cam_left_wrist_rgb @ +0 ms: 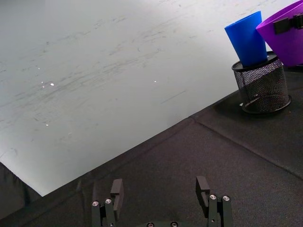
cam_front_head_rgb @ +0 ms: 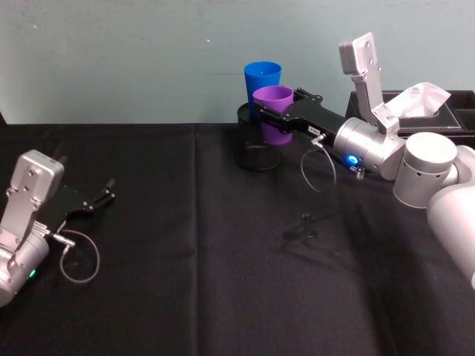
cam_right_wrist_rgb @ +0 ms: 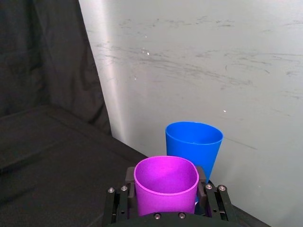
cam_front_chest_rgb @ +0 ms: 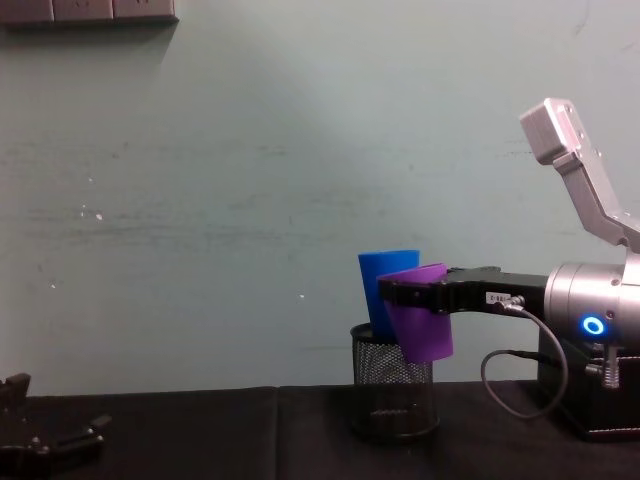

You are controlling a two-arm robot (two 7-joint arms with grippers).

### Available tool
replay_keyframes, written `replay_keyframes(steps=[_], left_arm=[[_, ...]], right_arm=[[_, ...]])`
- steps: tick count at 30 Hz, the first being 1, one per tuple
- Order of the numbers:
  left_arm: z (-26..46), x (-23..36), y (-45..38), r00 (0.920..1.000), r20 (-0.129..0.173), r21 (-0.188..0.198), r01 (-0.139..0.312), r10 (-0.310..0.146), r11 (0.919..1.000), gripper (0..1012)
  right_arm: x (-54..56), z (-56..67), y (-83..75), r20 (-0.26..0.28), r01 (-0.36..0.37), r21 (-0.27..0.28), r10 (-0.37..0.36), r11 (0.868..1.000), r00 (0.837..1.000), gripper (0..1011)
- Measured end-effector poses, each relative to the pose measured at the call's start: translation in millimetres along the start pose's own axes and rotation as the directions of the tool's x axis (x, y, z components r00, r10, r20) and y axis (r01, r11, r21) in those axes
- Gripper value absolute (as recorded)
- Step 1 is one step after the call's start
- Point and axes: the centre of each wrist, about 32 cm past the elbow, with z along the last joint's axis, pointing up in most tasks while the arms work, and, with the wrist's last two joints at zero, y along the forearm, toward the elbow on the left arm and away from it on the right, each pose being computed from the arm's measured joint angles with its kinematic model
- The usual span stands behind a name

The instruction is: Pick up one cup with a gripper and tap it against the other cup.

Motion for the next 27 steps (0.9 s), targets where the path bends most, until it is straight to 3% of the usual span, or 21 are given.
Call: replay_keyframes(steps=[27], left_arm=[[0.0,0.0,0.0,1.0000,0.000,0.000,0.000,0.000,1.0000,1000]], right_arm=[[0.0,0.0,0.0,0.000,0.001,0.000,-0.001,1.000,1.000,726]])
